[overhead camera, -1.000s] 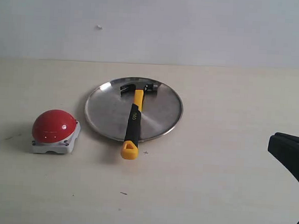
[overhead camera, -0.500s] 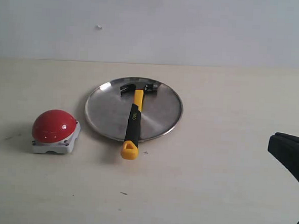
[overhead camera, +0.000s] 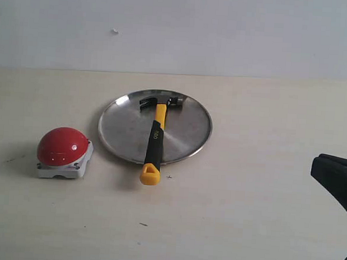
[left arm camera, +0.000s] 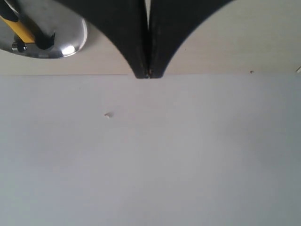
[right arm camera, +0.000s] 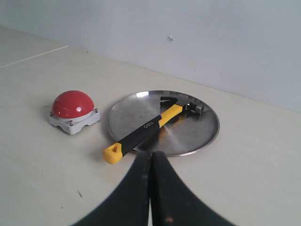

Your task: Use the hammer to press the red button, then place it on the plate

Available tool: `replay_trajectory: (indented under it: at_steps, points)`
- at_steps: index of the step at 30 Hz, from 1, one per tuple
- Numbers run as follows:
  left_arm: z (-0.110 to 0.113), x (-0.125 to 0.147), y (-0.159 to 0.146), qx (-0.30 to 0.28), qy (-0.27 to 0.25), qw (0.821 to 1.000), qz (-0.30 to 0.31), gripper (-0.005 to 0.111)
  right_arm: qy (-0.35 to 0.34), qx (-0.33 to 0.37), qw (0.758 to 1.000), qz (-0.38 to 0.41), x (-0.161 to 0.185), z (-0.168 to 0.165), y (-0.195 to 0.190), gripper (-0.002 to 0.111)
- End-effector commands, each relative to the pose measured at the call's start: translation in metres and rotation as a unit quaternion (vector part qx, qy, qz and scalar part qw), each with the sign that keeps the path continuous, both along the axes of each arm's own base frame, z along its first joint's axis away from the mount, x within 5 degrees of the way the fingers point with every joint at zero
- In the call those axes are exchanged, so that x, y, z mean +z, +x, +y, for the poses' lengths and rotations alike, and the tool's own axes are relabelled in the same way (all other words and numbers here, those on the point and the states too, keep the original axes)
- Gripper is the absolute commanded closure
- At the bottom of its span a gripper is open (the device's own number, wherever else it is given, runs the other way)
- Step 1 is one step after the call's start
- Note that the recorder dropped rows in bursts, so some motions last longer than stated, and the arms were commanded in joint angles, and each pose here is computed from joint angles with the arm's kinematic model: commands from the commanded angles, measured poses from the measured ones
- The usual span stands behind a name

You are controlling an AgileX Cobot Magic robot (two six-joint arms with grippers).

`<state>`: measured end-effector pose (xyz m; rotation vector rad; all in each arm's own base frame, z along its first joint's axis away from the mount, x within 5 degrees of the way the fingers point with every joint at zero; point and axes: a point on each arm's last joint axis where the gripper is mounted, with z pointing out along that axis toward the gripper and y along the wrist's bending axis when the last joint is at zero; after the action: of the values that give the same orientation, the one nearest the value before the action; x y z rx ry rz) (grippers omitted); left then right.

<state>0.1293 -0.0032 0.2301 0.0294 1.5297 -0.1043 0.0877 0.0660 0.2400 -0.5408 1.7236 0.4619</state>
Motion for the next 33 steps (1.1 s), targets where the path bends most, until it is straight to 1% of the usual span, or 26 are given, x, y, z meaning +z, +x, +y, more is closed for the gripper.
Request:
replay_trajectory:
  at_steps: [1,2,4,8,12,15,17,19,21,26,29,30,33]
  points:
    - [-0.001,-0.009,-0.018,0.002,-0.021,1.000,-0.020,0.107,-0.001,0.000,1.000,-0.002,0.000,-0.001,0.000,0.108]
    - [-0.002,-0.011,-0.022,0.002,-0.023,0.999,-0.023,0.107,-0.001,0.000,1.000,-0.002,0.000,-0.001,0.000,0.108]
    - [-0.002,-0.007,-0.026,0.001,-0.020,0.999,-0.044,0.107,-0.001,0.000,1.000,-0.002,0.000,-0.001,0.000,0.108]
    - [-0.002,-0.006,-0.032,0.006,-0.014,0.999,-0.045,0.107,-0.001,0.000,1.000,-0.002,0.000,-0.001,0.000,0.108]
    - [0.000,-0.010,-0.039,0.023,0.006,0.999,-0.021,0.107,-0.001,0.000,1.000,-0.002,0.000,-0.001,0.000,0.108]
    - [0.003,-0.015,-0.044,0.047,-0.004,0.999,0.007,0.107,0.000,-0.001,1.000,-0.001,0.000,-0.001,0.000,0.108]
    - [0.006,-0.019,-0.048,0.062,-0.001,0.998,0.024,0.107,-0.001,0.000,1.000,-0.002,0.000,-0.001,0.000,0.108]
    - [0.007,-0.021,-0.052,0.074,-0.005,0.997,0.032,0.107,-0.001,0.000,1.000,-0.002,0.000,-0.001,0.000,0.108]
    - [0.008,-0.020,-0.055,0.077,-0.016,0.997,0.023,0.107,-0.001,0.000,1.000,-0.002,0.000,-0.001,0.000,0.108]
    - [0.008,-0.015,-0.065,0.083,-0.011,0.996,-0.017,0.107,0.000,-0.001,1.000,-0.001,0.000,-0.001,0.000,0.108]
    - [0.009,-0.016,-0.072,0.095,-0.011,0.995,-0.025,0.107,-0.001,0.000,1.000,-0.002,0.000,-0.001,0.000,0.108]
    - [0.010,-0.017,-0.074,0.101,-0.011,0.995,-0.020,0.107,-0.001,0.000,1.000,-0.002,0.000,-0.001,0.000,0.108]
    - [0.013,-0.024,-0.074,0.117,-0.013,0.993,0.018,0.107,-0.002,0.000,1.000,-0.003,0.000,-0.001,0.000,0.108]
